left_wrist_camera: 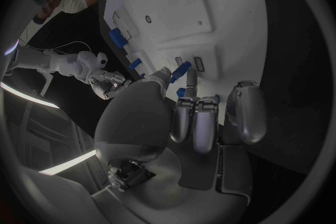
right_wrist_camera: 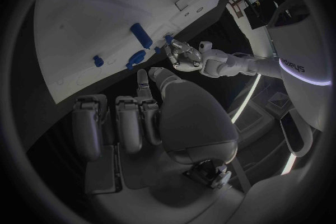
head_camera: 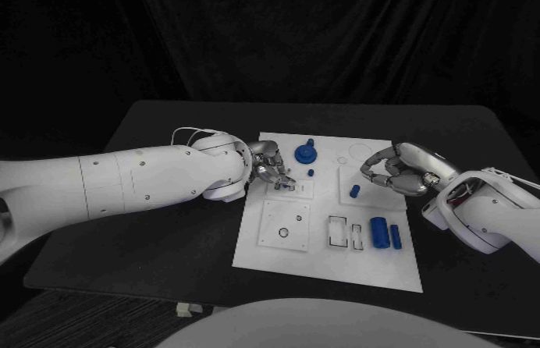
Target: Assemble the parts on the task board
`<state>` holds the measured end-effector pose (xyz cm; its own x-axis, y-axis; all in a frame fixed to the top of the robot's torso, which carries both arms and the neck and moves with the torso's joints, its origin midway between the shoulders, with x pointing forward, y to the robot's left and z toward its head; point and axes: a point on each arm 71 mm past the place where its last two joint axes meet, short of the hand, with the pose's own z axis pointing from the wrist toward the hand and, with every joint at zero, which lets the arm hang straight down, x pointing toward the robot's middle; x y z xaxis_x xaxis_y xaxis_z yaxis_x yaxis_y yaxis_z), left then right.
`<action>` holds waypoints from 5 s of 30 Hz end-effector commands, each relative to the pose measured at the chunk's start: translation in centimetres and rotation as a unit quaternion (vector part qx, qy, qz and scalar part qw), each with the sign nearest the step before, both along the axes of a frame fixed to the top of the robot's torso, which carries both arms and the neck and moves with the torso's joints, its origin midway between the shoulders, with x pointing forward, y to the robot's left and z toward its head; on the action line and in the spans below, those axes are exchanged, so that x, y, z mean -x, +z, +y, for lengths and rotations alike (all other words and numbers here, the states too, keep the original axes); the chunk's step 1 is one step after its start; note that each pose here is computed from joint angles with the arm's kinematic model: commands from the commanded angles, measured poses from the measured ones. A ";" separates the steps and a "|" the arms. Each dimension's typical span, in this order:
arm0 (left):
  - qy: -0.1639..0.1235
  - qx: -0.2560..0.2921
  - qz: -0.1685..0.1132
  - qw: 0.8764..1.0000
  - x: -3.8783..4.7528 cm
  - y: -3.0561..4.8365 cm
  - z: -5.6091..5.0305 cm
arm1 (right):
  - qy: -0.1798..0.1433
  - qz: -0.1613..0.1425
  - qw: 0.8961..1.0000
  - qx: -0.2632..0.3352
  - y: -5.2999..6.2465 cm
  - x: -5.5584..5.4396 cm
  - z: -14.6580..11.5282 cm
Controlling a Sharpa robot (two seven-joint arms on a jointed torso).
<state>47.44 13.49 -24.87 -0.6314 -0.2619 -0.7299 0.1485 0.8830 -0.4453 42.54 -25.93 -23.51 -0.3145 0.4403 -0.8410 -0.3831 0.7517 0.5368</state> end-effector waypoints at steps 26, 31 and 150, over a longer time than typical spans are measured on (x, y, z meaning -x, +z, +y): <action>-0.009 0.029 -0.020 0.999 0.27 0.46 0.0 | -0.005 0.003 1.000 0.002 -0.1 0.1 -0.2; -0.017 0.039 -0.026 0.999 0.46 0.91 0.1 | -0.005 0.003 1.000 0.002 -0.1 0.1 -0.2; -0.235 -0.241 -0.033 0.941 -1.65 4.72 -6.2 | 0.004 -0.013 1.000 -0.010 0.3 0.5 0.2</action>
<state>49.22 7.57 -20.11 -0.5370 0.4216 -0.7306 0.5797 0.8136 0.0434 42.10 -25.69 -23.14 -0.2974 0.4544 -0.8397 -0.4062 0.7357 0.5420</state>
